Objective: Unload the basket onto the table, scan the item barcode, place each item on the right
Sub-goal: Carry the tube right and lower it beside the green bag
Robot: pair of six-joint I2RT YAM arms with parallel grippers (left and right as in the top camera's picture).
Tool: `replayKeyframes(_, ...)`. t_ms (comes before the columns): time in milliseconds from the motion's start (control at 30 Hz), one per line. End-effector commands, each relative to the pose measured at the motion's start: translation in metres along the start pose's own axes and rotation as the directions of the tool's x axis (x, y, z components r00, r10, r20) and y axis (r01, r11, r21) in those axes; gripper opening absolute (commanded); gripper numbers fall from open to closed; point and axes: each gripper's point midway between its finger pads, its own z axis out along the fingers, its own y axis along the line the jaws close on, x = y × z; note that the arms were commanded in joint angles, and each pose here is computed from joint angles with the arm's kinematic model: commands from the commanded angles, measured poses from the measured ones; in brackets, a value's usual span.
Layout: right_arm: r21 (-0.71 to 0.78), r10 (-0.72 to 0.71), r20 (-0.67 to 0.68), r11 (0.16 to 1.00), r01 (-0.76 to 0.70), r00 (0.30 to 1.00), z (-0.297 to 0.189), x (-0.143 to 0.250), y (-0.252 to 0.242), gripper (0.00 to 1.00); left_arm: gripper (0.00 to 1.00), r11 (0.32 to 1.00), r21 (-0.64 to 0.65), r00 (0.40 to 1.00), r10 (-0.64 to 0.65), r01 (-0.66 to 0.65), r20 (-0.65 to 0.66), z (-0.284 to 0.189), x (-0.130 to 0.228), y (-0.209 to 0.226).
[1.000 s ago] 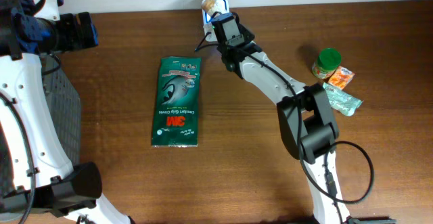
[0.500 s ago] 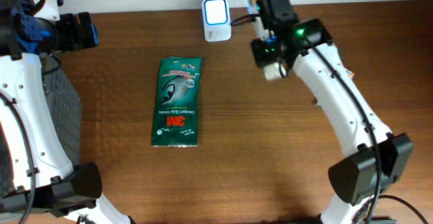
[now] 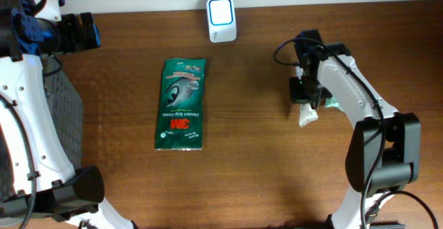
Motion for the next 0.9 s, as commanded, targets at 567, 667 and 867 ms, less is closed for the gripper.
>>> replayKeyframes(567, -0.215, 0.088, 0.056, 0.974, -0.074, 0.995, -0.025, -0.026, -0.004, 0.55, 0.99, 1.000, 0.011, 1.000, 0.010, -0.010, 0.007, -0.001, -0.001, -0.002)
replayKeyframes(667, -0.469, 0.030, 0.159, 0.882, 0.048, 0.987, -0.071, -0.051, 0.063, 0.60, 0.99, 1.000, 0.011, 1.000, 0.010, -0.010, 0.007, -0.001, -0.001, -0.002)
replayKeyframes(867, -0.643, -0.009, 0.149, 0.759, 0.104, 0.989, -0.079, -0.047, 0.154, 0.63, 0.99, 1.000, 0.010, 1.000, 0.010, -0.010, 0.007, -0.001, -0.001, -0.002)
